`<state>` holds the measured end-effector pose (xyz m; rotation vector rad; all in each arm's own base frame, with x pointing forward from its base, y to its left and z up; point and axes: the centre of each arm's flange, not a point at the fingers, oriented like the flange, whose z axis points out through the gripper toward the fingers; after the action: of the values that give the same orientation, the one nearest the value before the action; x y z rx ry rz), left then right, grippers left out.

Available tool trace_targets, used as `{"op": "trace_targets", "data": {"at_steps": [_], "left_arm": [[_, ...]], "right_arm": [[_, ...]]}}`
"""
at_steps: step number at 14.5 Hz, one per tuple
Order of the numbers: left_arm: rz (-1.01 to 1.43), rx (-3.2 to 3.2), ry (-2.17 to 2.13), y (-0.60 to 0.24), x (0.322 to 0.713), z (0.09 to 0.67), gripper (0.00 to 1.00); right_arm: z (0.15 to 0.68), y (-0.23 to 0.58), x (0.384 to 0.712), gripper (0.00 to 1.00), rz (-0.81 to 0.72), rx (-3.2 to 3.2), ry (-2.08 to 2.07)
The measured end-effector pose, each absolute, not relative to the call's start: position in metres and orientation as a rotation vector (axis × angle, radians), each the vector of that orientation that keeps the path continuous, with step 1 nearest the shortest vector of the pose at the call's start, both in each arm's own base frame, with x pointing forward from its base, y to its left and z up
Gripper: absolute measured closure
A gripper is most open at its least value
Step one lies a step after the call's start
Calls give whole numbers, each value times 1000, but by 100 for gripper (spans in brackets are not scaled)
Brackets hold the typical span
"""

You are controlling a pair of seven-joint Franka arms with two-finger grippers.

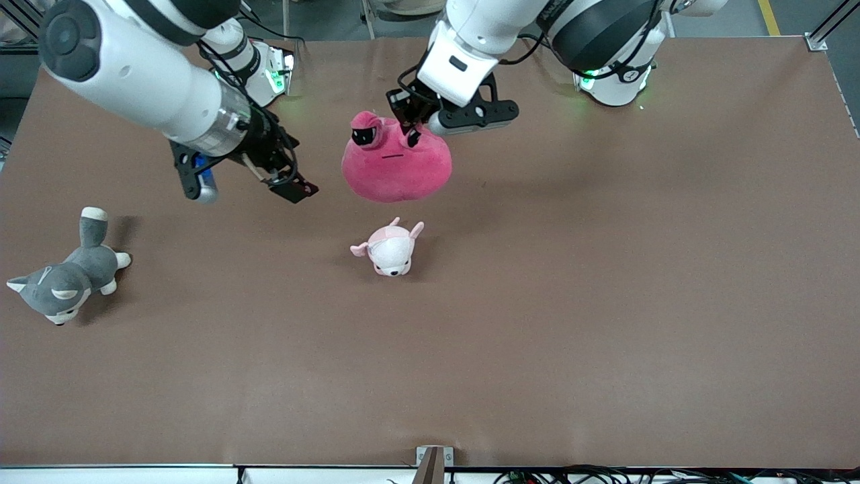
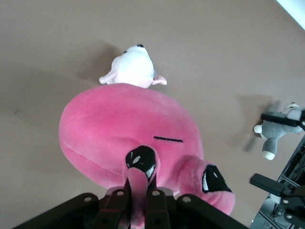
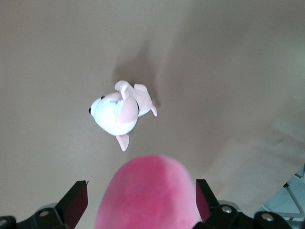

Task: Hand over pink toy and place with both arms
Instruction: 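Grasp the pink plush with the right gripper while the left gripper holds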

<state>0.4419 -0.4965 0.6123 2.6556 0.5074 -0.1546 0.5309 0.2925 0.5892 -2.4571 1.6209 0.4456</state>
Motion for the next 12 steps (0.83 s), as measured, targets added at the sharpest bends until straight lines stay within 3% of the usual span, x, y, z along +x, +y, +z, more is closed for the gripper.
{"op": "trace_targets", "data": {"at_steps": [6, 8, 10, 11, 12], "left_arm": [[-169, 2656, 510, -502, 442, 606, 90], [-168, 2654, 510, -502, 442, 607, 90], [-167, 2653, 510, -502, 442, 607, 90], [-167, 2653, 510, -502, 442, 608, 90], [-166, 2653, 510, -501, 442, 608, 90]], "right_arm": [[593, 341, 506, 2, 439, -2444, 1630], [593, 349, 501, 7, 441, -2456, 1614], [595, 353, 497, 19, 441, -2464, 1601], [595, 355, 495, 33, 443, -2464, 1598], [596, 356, 494, 34, 453, -2460, 1594]]}}
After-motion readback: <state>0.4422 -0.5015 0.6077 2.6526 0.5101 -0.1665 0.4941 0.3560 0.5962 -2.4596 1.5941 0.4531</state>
